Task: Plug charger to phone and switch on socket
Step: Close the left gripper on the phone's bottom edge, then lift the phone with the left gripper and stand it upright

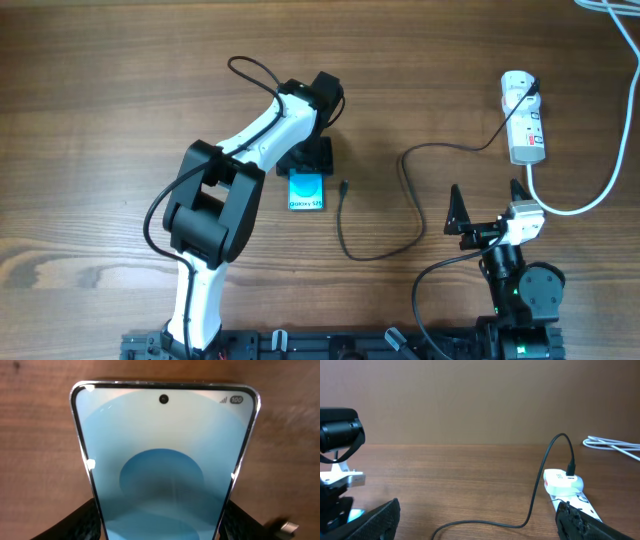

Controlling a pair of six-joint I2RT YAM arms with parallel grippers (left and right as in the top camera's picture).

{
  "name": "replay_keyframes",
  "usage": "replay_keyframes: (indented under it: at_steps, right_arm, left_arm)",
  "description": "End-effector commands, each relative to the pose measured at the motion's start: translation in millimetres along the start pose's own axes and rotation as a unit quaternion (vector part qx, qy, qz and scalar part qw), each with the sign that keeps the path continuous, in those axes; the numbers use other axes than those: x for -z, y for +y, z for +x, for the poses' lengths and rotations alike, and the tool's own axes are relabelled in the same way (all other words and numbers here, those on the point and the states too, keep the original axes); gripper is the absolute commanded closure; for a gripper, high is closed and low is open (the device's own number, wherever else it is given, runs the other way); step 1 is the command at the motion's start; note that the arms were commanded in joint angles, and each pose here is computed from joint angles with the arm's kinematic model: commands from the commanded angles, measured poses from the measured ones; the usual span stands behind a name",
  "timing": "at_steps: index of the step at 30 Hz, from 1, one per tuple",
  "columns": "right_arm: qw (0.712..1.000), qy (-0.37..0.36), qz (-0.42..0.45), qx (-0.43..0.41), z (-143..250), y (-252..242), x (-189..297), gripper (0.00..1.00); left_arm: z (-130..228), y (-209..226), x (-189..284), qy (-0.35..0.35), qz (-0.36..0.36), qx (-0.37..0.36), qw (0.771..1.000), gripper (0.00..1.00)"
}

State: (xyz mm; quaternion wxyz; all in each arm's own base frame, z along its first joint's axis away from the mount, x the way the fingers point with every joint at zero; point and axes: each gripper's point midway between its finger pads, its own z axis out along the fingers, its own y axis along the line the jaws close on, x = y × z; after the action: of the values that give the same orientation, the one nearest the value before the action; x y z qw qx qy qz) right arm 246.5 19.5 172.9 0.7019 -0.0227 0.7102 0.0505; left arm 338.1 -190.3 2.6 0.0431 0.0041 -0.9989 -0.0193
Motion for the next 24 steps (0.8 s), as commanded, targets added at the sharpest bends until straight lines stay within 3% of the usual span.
replay_keyframes:
  at_steps: [1, 8, 14, 19, 24]
  right_arm:
    - [1.000, -0.004, 0.009, 0.007, -1, -3, 0, 0.00]
    - [1.000, -0.004, 0.009, 0.007, -2, -3, 0, 0.00]
    - [1.000, -0.004, 0.009, 0.007, -1, -3, 0, 0.00]
    - [1.000, -0.004, 0.009, 0.007, -1, -3, 0, 0.00]
    - [1.000, -0.004, 0.009, 0.007, -1, -3, 0, 0.00]
  left_arm:
    - [-11, -9, 22, -0.014, 0.019, 0.001, 1.000, 0.40]
    - [-4, -32, 71, -0.021, 0.104, -0.003, 0.994, 0.40]
    - [18, -56, 120, 0.009, 0.234, -0.006, 0.972, 0.40]
    - [33, -68, 165, 0.040, 0.348, -0.007, 0.937, 0.39]
    - [42, -74, 208, 0.079, 0.460, -0.005, 0.884, 0.39]
